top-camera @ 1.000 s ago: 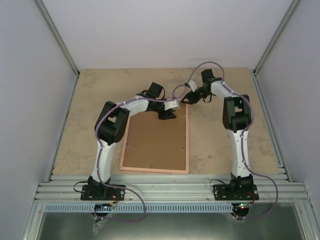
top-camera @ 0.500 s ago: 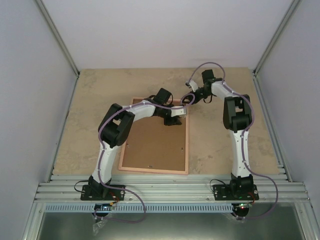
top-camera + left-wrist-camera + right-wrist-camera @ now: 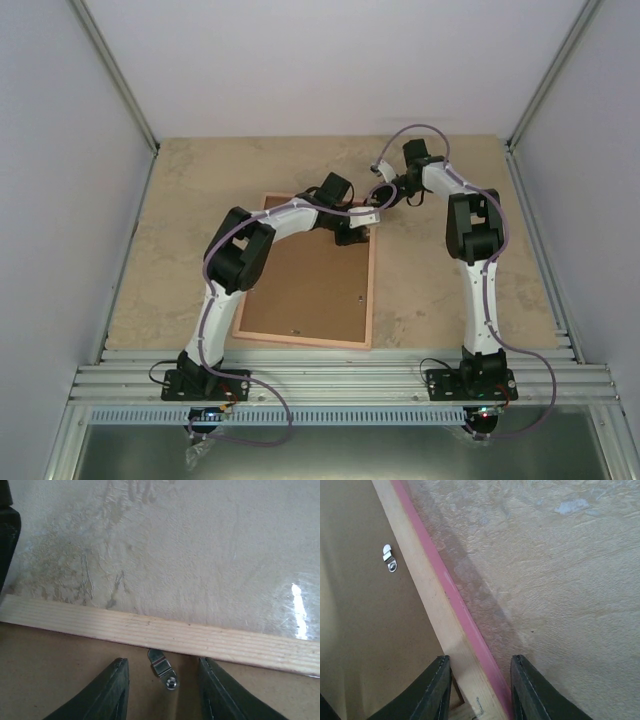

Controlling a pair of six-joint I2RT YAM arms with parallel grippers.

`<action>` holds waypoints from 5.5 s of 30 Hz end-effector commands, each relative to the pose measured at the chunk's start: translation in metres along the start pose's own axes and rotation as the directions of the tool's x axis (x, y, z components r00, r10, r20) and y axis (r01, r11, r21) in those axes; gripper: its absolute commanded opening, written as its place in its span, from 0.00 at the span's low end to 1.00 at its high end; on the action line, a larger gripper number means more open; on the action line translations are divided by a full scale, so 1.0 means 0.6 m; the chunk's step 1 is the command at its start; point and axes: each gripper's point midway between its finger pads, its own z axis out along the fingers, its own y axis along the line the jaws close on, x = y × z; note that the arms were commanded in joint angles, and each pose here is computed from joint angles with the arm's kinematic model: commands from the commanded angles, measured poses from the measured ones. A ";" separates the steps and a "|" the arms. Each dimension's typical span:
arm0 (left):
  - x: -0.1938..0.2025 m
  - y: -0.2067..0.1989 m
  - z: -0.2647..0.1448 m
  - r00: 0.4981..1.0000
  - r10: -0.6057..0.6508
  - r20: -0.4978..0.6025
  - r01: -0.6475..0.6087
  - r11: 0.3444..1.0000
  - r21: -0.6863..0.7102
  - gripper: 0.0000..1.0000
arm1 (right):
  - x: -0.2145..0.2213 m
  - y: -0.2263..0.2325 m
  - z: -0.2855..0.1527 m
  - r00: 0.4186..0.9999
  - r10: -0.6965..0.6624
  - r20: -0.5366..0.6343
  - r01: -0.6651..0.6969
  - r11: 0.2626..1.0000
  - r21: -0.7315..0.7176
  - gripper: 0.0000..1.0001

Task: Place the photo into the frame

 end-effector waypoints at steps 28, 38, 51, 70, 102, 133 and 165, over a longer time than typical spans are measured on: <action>-0.024 -0.018 -0.037 0.994 0.094 0.046 -0.099 0.988 0.118 0.38 | 0.044 -0.012 0.036 0.994 0.050 -0.101 -0.049 0.999 0.015 0.11; 0.017 -0.005 -0.171 0.996 -0.022 0.082 0.022 1.000 -0.005 0.43 | 0.004 0.006 -0.002 0.998 -0.042 -0.045 0.043 0.999 0.026 0.25; 0.040 -0.226 -0.166 0.956 0.285 0.070 -0.293 0.928 0.230 0.38 | 0.002 0.078 -0.091 0.996 0.090 0.024 -0.092 0.992 0.087 0.63; 0.070 -0.295 -0.154 0.985 0.162 -0.052 -0.148 0.966 0.211 0.31 | 0.146 0.145 -0.005 0.872 0.469 -0.139 -0.448 0.880 0.156 0.61; 0.000 -0.190 -0.082 0.995 -0.097 -0.040 0.097 0.995 0.007 0.37 | 0.124 -0.068 -0.061 0.729 0.675 0.117 -0.602 0.549 0.580 0.00; -0.016 -0.312 0.070 0.981 0.161 -0.106 -0.133 0.963 0.233 0.30 | 0.180 -0.042 -0.048 0.607 0.780 0.155 -0.713 0.447 0.540 0.00; -0.027 -0.085 -0.217 0.890 -0.414 0.193 0.432 0.899 -0.066 0.52 | 0.192 -0.009 -0.144 0.763 0.644 0.058 -0.580 0.641 0.503 0.56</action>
